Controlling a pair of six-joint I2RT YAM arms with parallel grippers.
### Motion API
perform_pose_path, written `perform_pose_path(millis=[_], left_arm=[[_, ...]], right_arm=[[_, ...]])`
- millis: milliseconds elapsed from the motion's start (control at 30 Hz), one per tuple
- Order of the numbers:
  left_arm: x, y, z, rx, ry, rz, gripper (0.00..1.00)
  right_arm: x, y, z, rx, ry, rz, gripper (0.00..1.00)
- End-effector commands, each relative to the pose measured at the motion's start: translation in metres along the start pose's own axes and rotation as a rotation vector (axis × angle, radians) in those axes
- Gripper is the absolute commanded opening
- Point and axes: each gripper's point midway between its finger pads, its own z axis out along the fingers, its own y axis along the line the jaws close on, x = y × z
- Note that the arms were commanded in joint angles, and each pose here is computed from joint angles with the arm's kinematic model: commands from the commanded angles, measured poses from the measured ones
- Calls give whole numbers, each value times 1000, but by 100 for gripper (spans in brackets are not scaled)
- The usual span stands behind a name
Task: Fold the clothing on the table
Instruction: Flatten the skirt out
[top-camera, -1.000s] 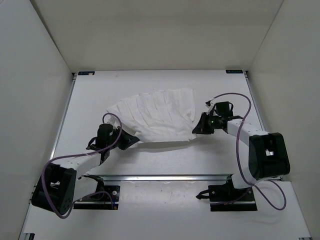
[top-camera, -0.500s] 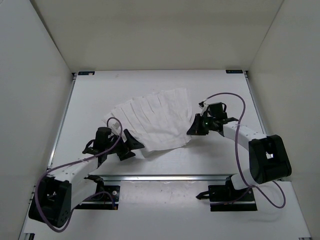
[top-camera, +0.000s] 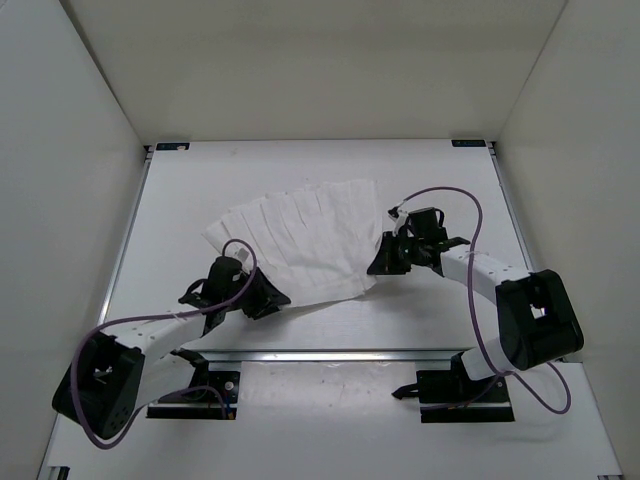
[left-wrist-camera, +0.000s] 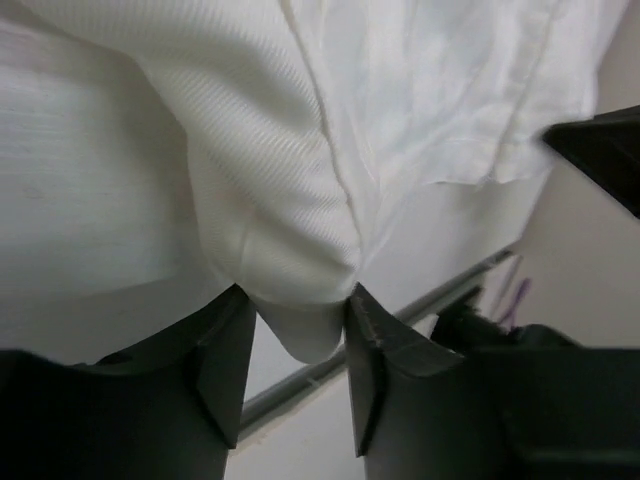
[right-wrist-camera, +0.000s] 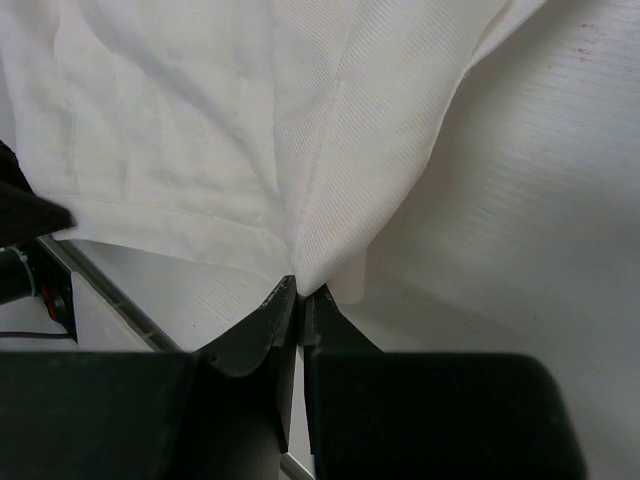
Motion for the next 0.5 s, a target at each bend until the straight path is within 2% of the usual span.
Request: perform_pose_path(millis=[0,67,133,267,467], left_arm=[[-19,-1,4,-64,-91,12,47],[-26,5,1,-117,-117,6,20],[-32,11,-4,-148,-154,-8,2],[-37,21,-17,-144,-203,-45,0],[-26,40,-31,-140,-199,-89,0]], right_arm=[[-13,7,-1,-17,-36,-47,0],[-8,3,-1,-18,-24,-31,0],[-15,4,-4,-22,-47,-37,0],[-17,-2,-6,-12,-58,-20,0],[-18,1,-5,-46,-64,-15,1]])
